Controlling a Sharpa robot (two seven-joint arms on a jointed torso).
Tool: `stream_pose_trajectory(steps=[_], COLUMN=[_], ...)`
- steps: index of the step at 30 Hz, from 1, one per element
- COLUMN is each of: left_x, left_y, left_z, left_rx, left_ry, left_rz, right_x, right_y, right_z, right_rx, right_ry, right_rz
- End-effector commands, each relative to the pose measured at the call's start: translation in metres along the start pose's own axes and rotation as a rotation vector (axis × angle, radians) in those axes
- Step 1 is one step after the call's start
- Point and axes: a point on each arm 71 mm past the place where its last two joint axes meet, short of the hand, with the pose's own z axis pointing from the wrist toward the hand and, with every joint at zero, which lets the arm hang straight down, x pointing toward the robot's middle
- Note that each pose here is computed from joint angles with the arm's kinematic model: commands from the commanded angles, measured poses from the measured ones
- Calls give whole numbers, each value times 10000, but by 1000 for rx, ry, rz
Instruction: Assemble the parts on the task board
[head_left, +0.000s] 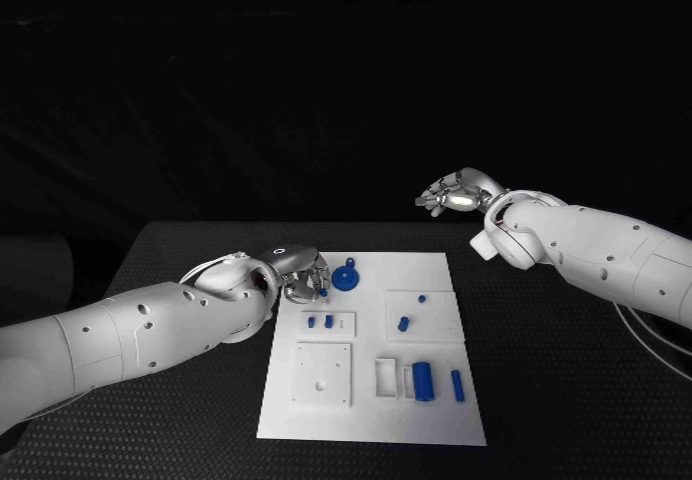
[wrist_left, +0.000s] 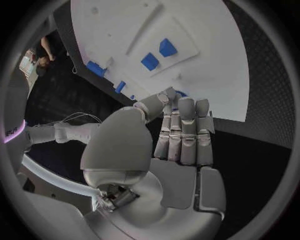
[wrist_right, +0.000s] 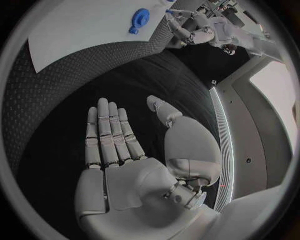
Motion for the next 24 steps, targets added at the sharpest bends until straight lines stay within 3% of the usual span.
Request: stream_pose_trajectory(steps=[1, 7, 24], left_x=[5, 12, 59], left_y=[69, 127, 44], left_z=[-21, -32, 34], left_rx=[-22, -35, -13], left_ry=[27, 42, 48], left_rz=[-10, -6, -4], right_x=[4, 8, 18], right_y=[4, 8, 16], right_z=[-2, 1, 7], right_rx=[-8, -8, -10], right_ry=[10, 11, 13], right_rz=[2, 2, 2])
